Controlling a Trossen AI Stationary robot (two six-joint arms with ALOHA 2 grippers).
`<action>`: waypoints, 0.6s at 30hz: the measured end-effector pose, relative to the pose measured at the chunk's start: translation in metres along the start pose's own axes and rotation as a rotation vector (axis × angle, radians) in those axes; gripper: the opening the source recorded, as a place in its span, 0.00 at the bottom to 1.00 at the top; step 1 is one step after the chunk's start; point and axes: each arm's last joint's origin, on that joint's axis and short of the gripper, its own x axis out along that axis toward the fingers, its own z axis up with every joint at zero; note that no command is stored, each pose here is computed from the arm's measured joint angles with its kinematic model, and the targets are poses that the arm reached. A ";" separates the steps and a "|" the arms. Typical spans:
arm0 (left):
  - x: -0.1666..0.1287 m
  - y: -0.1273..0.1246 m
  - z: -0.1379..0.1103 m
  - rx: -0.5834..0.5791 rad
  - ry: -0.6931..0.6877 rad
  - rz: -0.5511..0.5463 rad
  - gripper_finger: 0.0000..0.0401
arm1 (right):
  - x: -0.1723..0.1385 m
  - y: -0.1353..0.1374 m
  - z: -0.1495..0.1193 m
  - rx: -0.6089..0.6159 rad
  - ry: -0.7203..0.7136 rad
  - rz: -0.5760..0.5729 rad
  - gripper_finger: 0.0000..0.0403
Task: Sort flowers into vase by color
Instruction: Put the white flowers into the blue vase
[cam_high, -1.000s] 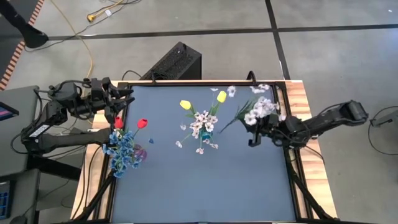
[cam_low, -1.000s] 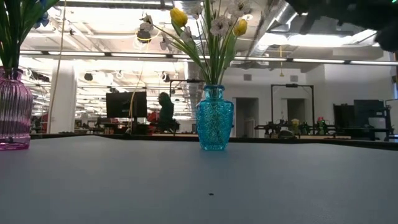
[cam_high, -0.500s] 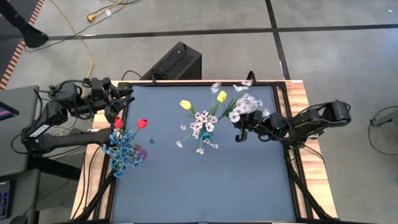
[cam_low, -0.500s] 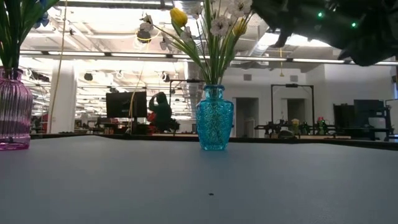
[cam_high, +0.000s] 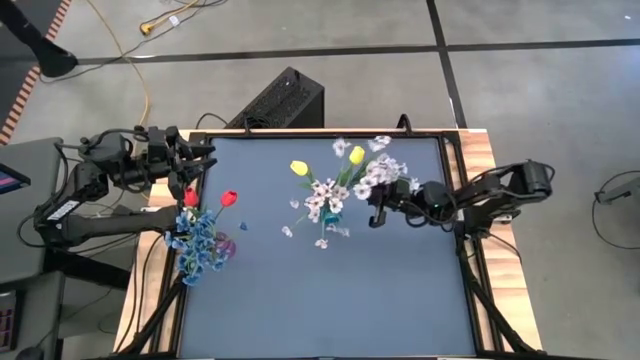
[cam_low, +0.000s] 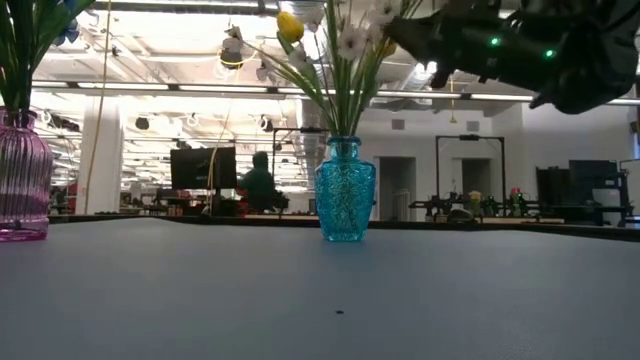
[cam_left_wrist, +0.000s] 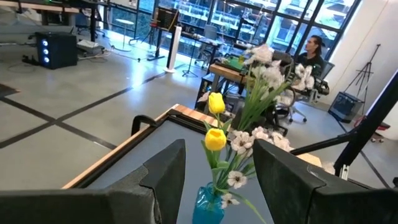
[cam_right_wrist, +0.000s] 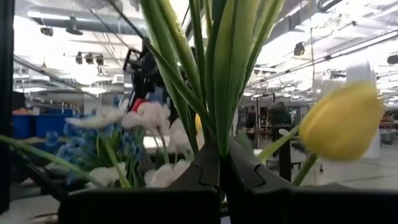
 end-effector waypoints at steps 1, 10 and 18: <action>0.000 0.000 0.000 0.000 -0.001 -0.001 0.44 | 0.002 0.001 -0.003 0.000 0.008 0.000 0.07; 0.000 0.000 0.000 0.000 0.001 -0.002 0.44 | 0.021 0.008 -0.032 -0.016 0.075 0.011 0.07; 0.000 0.000 0.000 0.000 0.003 -0.003 0.44 | 0.021 0.015 -0.051 -0.023 0.150 0.036 0.07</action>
